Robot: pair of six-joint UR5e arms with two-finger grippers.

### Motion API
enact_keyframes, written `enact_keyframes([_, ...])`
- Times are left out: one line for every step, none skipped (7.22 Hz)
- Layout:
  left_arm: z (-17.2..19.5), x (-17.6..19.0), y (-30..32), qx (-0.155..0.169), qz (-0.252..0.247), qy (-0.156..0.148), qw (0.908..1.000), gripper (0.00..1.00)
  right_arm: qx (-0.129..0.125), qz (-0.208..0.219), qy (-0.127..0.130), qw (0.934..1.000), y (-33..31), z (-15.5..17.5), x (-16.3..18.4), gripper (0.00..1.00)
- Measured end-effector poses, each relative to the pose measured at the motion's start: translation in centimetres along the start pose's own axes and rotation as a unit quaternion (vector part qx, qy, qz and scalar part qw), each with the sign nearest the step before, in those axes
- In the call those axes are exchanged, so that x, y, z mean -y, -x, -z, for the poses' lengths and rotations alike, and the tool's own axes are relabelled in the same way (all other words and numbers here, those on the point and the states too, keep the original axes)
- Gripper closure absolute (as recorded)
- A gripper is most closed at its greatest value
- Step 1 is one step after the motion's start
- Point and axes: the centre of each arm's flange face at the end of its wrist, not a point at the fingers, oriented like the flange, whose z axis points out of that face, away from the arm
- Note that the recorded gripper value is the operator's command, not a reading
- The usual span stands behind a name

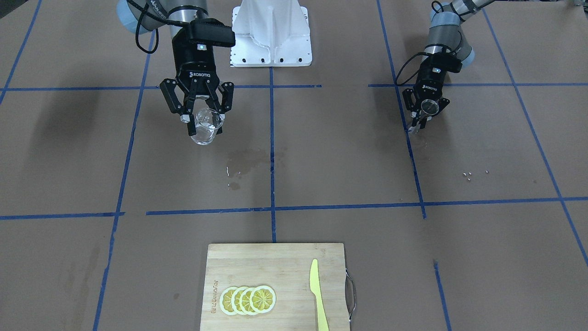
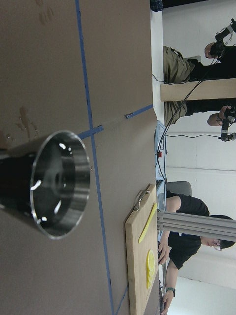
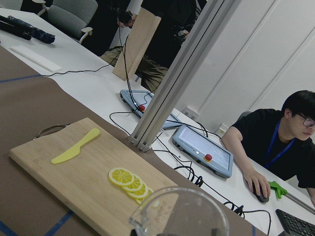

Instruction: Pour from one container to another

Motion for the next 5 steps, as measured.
enact_keyframes([0.02,0.11,-0.14,-0.002,-0.004,0.0,1.0,0.41,0.0,0.0,0.0,1.0,0.0,0.0,-0.02,1.0])
enact_keyframes([0.05,0.29,-0.21,-0.003,-0.015,-0.001,0.9999,0.23,0.0,0.0,0.0,1.0,0.0,0.0,-0.01,1.0])
enact_keyframes([0.06,0.42,-0.22,-0.003,-0.024,-0.002,0.9997,0.15,0.0,0.0,0.0,1.0,0.01,0.0,0.01,1.0])
enact_keyframes([0.06,0.46,-0.23,-0.004,-0.028,-0.003,0.9996,0.0,0.0,0.0,0.0,1.0,0.0,0.0,0.02,1.0])
enact_keyframes([0.08,0.51,-0.19,-0.004,-0.029,-0.003,0.9996,0.0,0.0,-0.001,0.0,1.0,-0.02,0.01,0.03,1.0])
